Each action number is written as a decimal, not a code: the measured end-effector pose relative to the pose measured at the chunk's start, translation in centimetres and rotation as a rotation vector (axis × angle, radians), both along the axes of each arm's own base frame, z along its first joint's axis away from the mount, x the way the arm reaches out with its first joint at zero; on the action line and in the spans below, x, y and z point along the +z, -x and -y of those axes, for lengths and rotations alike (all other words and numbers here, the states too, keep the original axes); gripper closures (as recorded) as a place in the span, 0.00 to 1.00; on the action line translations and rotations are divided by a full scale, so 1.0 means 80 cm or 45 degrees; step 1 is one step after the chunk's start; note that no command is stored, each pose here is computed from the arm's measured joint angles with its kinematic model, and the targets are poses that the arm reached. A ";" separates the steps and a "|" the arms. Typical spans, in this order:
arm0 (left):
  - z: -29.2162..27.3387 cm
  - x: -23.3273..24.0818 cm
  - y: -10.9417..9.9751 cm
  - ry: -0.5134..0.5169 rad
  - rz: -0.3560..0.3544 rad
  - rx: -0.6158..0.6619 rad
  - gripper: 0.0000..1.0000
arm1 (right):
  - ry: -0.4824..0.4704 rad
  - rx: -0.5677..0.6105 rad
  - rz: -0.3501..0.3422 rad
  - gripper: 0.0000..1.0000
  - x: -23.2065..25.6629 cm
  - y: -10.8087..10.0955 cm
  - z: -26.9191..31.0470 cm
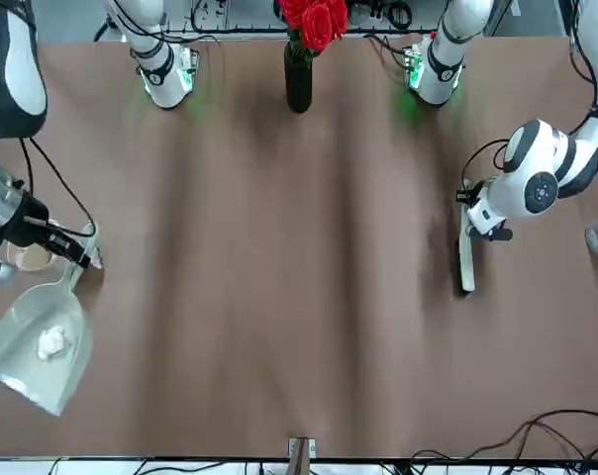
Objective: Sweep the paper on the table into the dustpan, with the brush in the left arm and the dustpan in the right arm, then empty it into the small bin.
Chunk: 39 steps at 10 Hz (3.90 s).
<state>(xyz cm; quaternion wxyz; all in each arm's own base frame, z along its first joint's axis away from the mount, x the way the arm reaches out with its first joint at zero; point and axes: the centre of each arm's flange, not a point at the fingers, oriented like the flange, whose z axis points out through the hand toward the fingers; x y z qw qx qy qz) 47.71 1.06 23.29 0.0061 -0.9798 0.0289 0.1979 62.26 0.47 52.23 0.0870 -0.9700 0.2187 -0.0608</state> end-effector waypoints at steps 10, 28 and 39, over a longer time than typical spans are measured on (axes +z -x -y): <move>-0.008 0.017 -0.013 -0.029 0.000 0.013 0.20 | -0.351 -0.438 0.103 0.67 -0.034 0.034 -0.030; 0.055 0.354 -0.135 -0.077 0.286 0.175 0.00 | -0.786 -0.968 -0.328 0.67 -0.072 0.148 0.214; 0.073 0.389 -0.131 -0.050 0.401 0.106 0.00 | -1.067 -0.993 -0.548 0.67 -0.077 0.133 0.310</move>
